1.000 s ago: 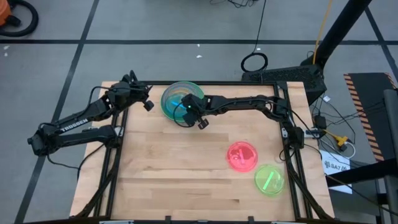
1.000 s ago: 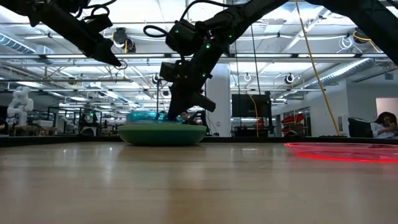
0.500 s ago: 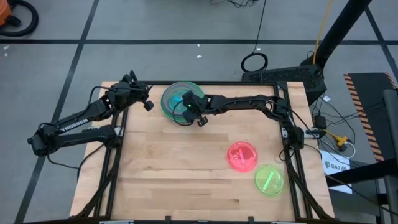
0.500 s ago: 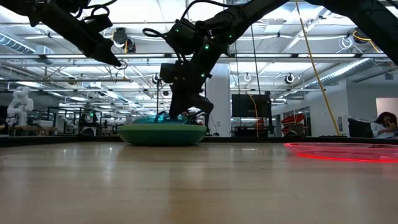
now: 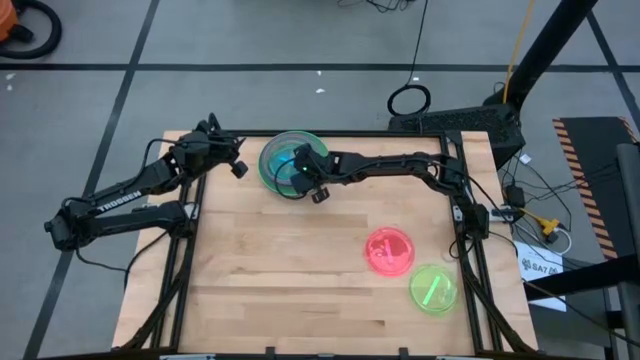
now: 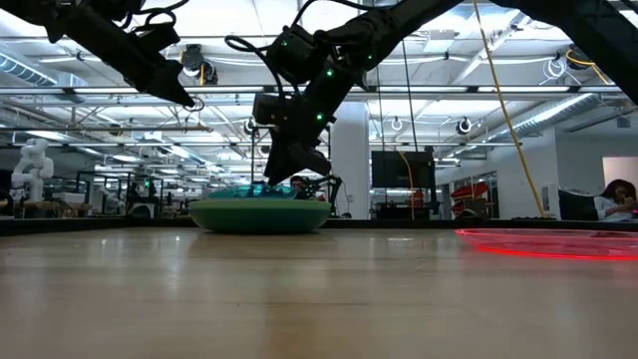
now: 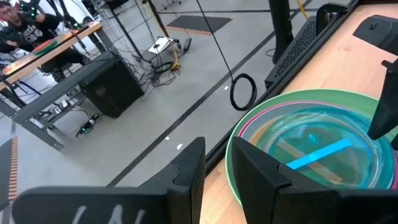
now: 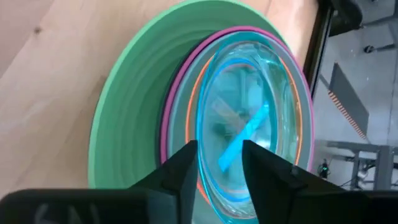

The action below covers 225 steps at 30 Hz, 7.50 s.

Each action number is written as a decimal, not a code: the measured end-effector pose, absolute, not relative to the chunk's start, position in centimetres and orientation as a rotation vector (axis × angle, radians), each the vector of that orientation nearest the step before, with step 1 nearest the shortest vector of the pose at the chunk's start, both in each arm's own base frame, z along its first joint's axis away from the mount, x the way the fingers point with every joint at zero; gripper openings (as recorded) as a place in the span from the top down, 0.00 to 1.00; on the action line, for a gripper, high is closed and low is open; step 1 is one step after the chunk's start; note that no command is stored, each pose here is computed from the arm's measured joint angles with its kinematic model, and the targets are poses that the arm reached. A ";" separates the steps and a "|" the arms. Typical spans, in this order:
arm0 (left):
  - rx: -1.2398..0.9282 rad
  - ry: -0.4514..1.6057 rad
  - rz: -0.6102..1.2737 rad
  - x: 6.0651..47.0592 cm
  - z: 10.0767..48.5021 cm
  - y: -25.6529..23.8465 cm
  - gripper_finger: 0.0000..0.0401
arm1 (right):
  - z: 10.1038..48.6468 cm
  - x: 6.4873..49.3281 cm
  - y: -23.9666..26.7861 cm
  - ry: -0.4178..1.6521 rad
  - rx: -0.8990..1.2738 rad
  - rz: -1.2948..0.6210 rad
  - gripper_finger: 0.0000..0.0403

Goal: Stack plastic plates
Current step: Stack the red plate on the blue plate

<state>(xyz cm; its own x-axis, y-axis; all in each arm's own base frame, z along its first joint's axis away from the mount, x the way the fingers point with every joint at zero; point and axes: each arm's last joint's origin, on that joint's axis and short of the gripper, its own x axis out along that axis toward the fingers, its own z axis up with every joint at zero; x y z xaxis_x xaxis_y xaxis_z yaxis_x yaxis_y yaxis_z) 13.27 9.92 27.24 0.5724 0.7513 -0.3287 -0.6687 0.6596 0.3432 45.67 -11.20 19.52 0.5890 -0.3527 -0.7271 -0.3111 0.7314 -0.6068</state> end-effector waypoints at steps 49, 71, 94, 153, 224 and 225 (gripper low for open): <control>0.088 0.309 0.656 14.8 28.0 8.1 0.78 | 26.3 28.2 -3.6 1.398 0.581 -0.295 0.59; 0.091 0.317 0.598 15.3 27.9 7.2 0.78 | 16.4 20.3 0.8 1.510 0.883 -0.796 0.59; 0.097 0.317 0.578 15.4 27.9 6.9 0.78 | 14.0 20.7 1.6 1.331 0.858 -0.726 0.64; 0.010 0.276 0.201 20.5 26.5 2.9 0.78 | 21.5 26.2 0.0 0.349 0.034 -0.677 1.00; 0.398 0.403 0.710 14.7 32.1 6.3 0.78 | 21.1 39.0 -25.2 0.716 0.833 -0.533 1.00; 0.398 0.404 0.710 14.6 32.1 6.3 0.78 | 20.9 38.9 -25.3 0.715 0.834 -0.537 1.00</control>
<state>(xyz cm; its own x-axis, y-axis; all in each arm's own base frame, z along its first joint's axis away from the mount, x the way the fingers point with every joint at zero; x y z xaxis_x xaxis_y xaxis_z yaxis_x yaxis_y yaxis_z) 14.65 6.29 32.05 0.6887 0.6912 -0.2190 -0.5409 0.6910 0.4795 38.94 -25.34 20.94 0.6477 -0.1496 -0.7471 0.6754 0.5665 0.4721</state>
